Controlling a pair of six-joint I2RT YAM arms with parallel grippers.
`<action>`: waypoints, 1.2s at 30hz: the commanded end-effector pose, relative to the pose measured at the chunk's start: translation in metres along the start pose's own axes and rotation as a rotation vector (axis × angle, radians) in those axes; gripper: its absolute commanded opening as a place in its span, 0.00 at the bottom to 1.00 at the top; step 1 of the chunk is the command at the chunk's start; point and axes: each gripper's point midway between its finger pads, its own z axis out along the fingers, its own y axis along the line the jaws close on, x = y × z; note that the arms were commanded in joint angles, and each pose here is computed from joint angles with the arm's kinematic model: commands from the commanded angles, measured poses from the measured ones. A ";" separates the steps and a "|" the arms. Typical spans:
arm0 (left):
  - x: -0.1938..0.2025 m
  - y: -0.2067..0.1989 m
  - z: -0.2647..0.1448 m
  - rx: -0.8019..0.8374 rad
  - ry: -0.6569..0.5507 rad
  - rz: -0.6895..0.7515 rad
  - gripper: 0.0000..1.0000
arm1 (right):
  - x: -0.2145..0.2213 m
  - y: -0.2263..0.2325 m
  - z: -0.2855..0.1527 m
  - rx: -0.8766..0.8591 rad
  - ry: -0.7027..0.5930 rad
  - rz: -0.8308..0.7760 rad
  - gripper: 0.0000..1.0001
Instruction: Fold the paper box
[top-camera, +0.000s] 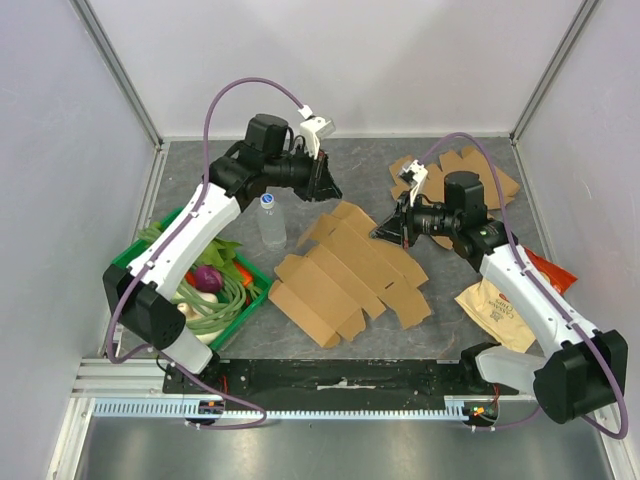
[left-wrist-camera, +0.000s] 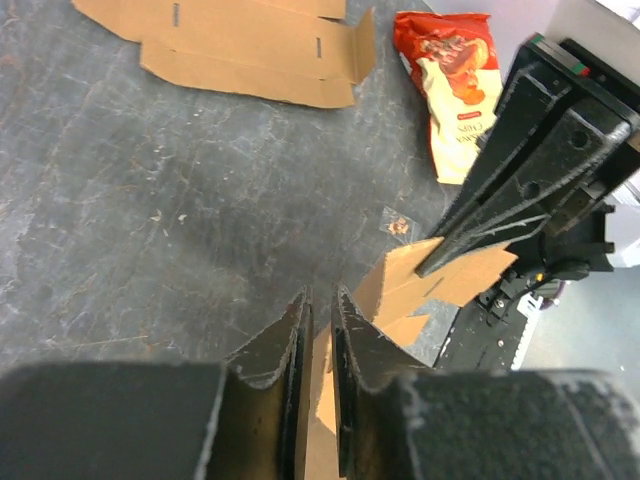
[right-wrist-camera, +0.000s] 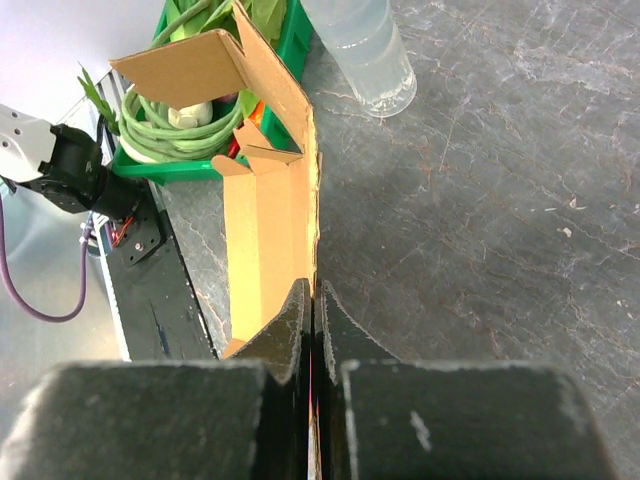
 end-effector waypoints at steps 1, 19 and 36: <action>-0.005 -0.035 -0.002 0.110 -0.016 0.078 0.18 | -0.035 0.012 -0.005 -0.011 -0.080 -0.081 0.00; -0.032 -0.073 -0.028 0.108 -0.215 0.118 0.40 | -0.050 0.013 -0.006 0.008 -0.171 0.008 0.00; 0.078 -0.022 -0.089 -0.141 -0.456 0.039 0.61 | -0.028 0.006 -0.034 0.061 -0.129 0.365 0.00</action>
